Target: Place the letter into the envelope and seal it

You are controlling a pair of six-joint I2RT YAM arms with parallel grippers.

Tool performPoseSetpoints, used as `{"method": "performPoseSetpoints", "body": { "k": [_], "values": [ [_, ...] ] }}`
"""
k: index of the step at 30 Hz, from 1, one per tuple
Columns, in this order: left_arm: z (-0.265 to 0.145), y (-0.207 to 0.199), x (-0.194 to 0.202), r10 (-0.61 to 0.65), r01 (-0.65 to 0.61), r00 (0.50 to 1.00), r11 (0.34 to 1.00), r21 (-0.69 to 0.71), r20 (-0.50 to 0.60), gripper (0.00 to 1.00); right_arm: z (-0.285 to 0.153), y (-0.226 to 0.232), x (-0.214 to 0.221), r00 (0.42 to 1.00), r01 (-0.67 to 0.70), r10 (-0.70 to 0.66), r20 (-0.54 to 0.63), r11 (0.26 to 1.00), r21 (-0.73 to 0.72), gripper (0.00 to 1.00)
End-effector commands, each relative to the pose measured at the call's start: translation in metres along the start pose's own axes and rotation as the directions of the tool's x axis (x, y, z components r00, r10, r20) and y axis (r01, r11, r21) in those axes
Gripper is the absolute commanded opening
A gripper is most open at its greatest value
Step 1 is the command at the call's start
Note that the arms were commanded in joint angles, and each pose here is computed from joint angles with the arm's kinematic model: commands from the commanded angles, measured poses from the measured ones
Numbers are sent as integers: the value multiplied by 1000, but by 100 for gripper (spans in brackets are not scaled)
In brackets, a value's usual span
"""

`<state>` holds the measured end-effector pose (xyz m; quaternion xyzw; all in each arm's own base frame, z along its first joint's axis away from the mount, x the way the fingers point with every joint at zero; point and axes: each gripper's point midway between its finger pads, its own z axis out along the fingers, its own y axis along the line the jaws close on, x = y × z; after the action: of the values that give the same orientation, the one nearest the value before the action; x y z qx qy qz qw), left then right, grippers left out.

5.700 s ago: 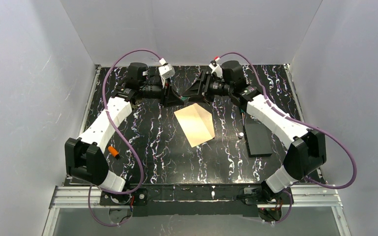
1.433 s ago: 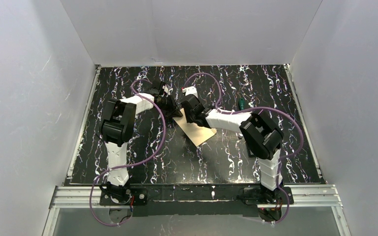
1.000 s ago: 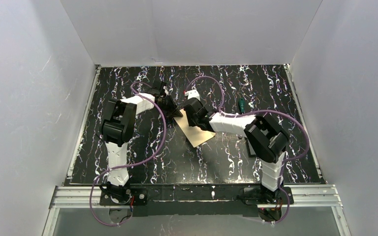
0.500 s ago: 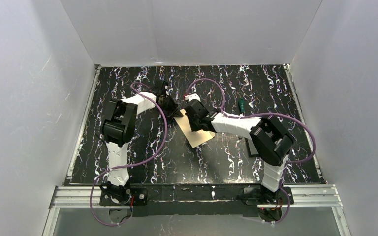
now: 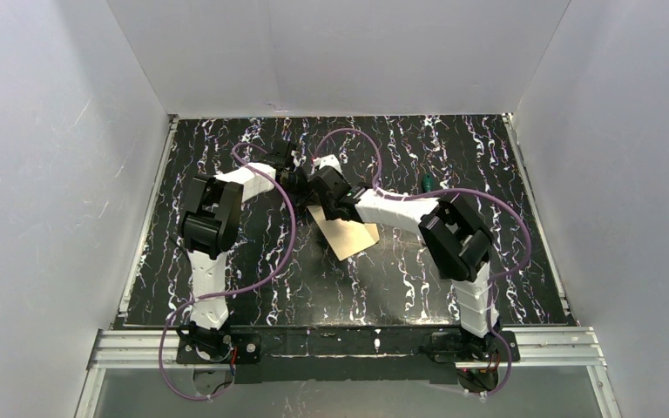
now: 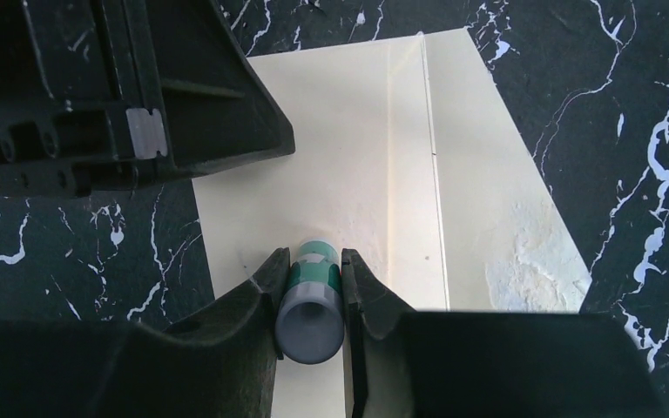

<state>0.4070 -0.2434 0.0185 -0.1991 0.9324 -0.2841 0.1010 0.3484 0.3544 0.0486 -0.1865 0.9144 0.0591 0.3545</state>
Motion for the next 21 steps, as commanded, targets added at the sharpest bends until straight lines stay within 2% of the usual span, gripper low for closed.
{"method": "performPoseSetpoints", "body": {
  "k": [1, 6, 11, 15, 21],
  "values": [
    [13, 46, 10, -16, 11, 999, 988, -157, -30, 3, 10, -19, 59, 985, 39, -30, -171, 998, 52, 1],
    [18, 50, 9, -39, 34, 999, 985, -171, -21, 3, -19, -33, 92, 966, 39, -25, -259, 998, 48, 1],
    [19, 51, 8, -46, 43, 999, 983, -179, -13, 3, -34, -38, 106, 956, 33, -20, -292, 999, 39, 1],
    [19, 50, 8, -46, 42, 999, 984, -174, -16, 3, -26, -32, 101, 961, 26, -17, -276, 999, 28, 1],
    [18, 50, 11, -42, 36, 999, 985, -171, -32, 3, 15, -37, 82, 973, 24, 2, -229, 994, 111, 1]
  ]
}}
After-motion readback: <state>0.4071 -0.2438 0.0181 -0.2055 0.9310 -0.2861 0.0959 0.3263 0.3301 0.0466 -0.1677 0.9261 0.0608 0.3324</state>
